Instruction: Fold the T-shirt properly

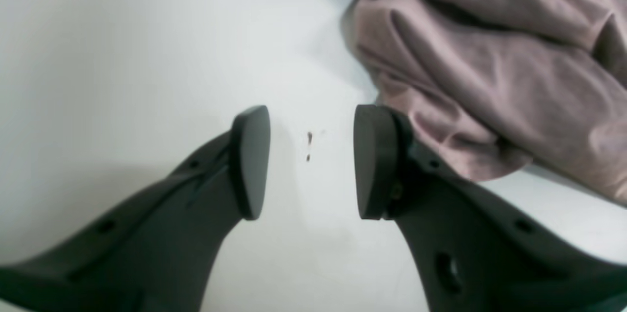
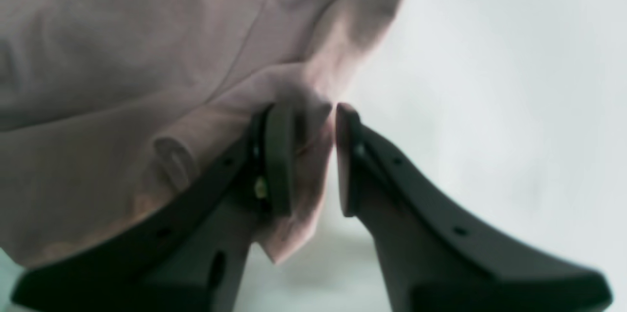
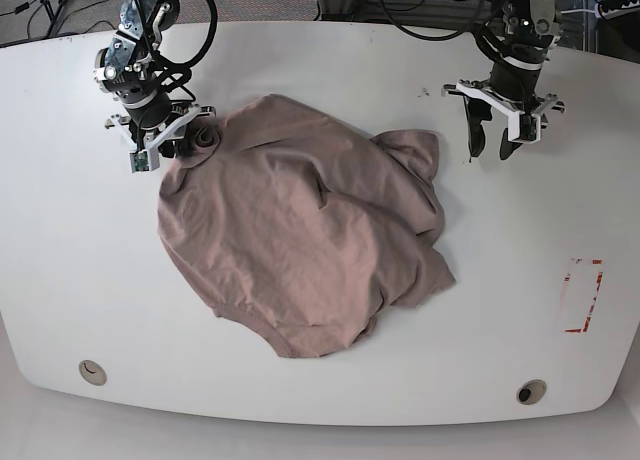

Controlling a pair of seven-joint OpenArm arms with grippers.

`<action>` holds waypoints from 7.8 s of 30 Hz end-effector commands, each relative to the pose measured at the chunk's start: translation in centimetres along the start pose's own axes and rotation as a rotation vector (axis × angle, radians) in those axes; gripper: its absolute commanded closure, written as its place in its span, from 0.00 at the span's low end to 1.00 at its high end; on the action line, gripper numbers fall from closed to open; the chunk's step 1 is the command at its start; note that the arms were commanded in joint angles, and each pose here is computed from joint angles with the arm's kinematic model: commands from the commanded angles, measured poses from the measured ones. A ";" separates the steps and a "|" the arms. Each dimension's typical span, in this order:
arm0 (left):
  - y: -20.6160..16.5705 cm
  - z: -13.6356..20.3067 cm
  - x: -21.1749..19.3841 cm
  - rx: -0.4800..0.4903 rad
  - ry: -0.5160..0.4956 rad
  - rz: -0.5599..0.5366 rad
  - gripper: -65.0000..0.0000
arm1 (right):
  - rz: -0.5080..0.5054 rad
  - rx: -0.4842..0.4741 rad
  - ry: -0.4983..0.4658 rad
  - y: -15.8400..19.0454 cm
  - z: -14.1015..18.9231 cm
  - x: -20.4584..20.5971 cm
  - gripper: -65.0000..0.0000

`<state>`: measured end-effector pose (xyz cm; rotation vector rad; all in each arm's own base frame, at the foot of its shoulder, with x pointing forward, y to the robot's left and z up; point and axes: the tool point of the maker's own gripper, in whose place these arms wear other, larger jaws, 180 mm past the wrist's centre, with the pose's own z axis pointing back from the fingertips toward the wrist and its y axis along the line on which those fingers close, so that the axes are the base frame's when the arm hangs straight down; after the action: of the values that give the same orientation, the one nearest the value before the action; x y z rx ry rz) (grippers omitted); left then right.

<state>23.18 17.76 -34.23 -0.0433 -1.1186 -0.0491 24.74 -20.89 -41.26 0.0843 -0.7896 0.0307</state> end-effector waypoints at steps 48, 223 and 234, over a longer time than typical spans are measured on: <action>-5.8 -1.8 3.6 -0.190 -0.066 -0.045 0.58 | 0.027 -0.030 -0.060 1.2 2.8 2.3 0.95; -9.6 -8.0 2.1 -0.299 0.113 -0.002 0.52 | 0.034 -0.037 -0.025 1.0 4.3 0.2 0.93; -9.9 -8.1 1.1 -0.304 0.142 0.003 0.50 | 0.024 -0.037 -0.043 1.5 4.5 0.6 0.88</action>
<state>29.89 7.63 -37.34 -0.2959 -0.9321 -0.2140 21.26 -19.75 -38.78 0.0448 -0.7845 0.0286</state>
